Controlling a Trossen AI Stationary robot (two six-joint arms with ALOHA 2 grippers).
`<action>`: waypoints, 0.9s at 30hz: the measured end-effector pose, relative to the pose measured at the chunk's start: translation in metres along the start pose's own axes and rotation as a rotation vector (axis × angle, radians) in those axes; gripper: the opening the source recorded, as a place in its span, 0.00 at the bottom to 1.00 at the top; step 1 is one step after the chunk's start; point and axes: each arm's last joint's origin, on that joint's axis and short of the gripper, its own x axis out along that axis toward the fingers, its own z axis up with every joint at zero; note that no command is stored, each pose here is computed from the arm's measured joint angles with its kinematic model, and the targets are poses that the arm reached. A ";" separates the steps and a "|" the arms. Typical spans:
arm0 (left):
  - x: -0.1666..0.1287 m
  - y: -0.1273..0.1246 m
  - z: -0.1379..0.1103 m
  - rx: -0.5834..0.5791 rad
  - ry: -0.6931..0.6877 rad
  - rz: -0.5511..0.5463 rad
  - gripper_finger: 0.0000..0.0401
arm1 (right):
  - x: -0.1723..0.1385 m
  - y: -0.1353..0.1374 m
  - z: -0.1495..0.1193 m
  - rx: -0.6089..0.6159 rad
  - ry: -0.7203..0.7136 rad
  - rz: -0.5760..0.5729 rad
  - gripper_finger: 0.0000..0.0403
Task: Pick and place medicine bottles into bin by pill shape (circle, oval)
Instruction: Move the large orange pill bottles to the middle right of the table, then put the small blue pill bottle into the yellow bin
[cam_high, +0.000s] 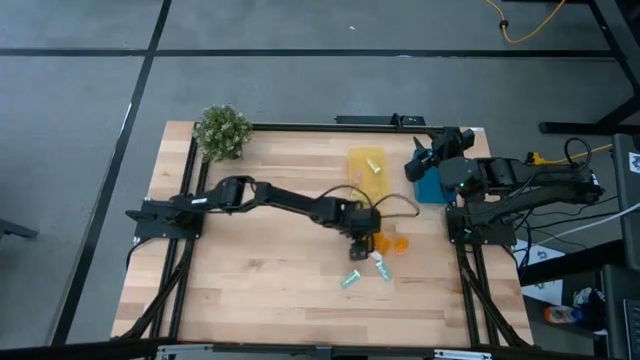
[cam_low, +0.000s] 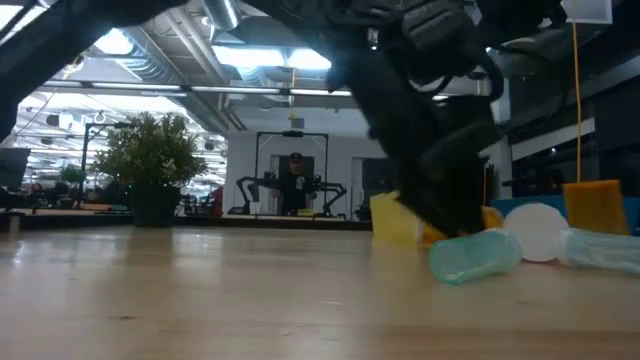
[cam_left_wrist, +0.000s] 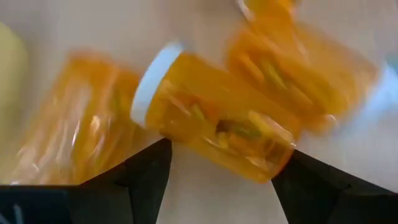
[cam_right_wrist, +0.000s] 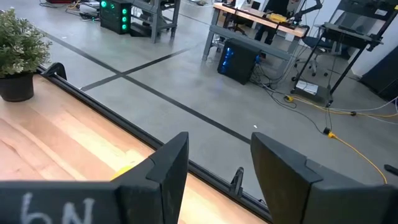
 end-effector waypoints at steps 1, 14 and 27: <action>-0.002 0.004 0.009 -0.007 -0.042 -0.001 0.63 | 0.000 0.000 0.000 0.000 0.000 0.000 0.44; -0.089 0.024 0.027 0.068 0.091 0.045 0.63 | -0.004 -0.007 -0.005 0.020 0.054 0.073 0.44; -0.183 0.028 -0.035 0.219 0.554 0.150 0.63 | -0.008 -0.007 -0.037 0.194 0.409 0.295 0.44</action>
